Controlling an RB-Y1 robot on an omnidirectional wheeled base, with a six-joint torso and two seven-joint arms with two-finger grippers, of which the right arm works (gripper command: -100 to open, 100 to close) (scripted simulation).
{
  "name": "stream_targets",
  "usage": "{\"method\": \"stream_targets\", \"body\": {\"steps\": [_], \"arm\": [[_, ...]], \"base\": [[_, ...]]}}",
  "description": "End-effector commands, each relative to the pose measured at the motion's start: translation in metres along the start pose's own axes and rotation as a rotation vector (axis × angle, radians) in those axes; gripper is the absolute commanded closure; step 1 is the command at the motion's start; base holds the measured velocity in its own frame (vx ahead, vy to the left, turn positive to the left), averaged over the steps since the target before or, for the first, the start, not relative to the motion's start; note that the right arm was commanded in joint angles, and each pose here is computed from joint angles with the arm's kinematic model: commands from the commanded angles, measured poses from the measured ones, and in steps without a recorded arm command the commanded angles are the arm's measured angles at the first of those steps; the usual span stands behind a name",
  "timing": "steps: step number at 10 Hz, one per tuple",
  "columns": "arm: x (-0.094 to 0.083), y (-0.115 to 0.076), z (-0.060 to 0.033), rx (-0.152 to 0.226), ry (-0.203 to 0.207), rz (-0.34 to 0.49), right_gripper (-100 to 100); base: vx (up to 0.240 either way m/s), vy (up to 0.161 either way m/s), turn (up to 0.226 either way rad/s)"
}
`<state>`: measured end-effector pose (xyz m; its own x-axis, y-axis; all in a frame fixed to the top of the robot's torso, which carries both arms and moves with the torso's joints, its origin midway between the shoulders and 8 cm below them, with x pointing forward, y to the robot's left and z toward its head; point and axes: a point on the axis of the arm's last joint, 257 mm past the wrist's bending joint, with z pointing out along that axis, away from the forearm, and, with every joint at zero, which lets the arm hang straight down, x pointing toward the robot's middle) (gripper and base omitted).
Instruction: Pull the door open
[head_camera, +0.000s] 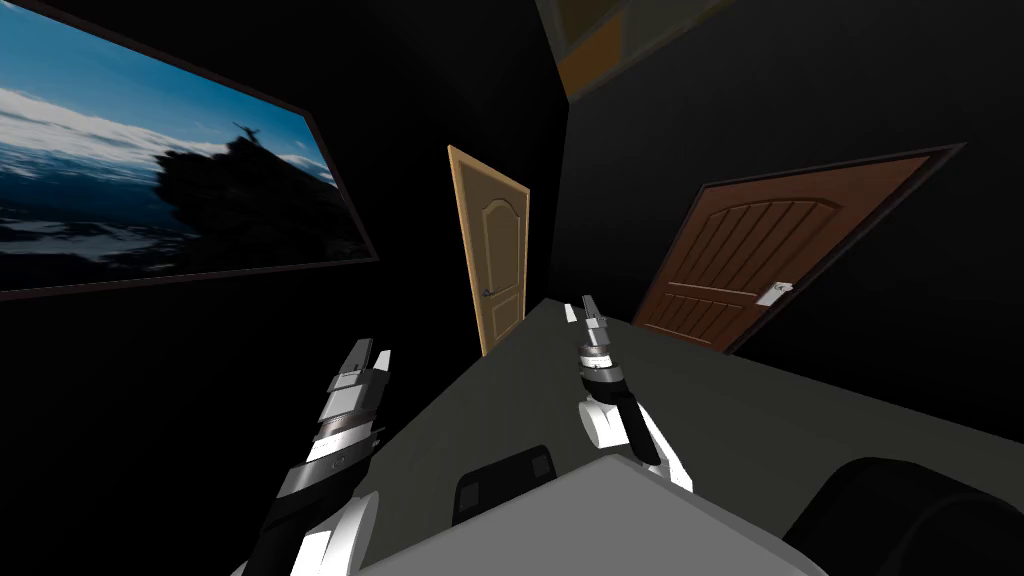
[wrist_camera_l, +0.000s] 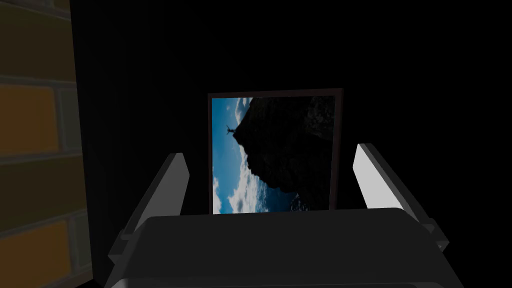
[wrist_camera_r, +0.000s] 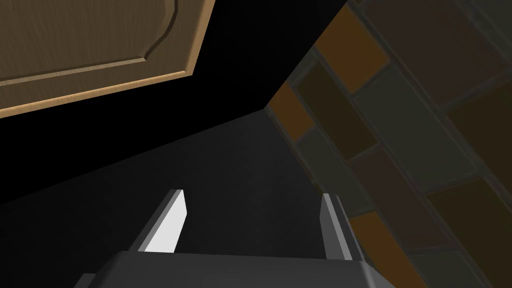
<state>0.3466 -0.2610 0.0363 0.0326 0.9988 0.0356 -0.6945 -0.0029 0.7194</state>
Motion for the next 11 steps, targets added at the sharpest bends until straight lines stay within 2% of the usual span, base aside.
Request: {"method": "stream_targets", "body": {"steps": [1,11], "arm": [[0.000,-0.012,-0.0013,0.017,0.005,-0.002,-100],[-0.006,-0.084,-0.0113,0.118,0.025,-0.015,-100]], "base": [[0.060,-0.099,0.151],[0.070,-0.030,0.103]]}}
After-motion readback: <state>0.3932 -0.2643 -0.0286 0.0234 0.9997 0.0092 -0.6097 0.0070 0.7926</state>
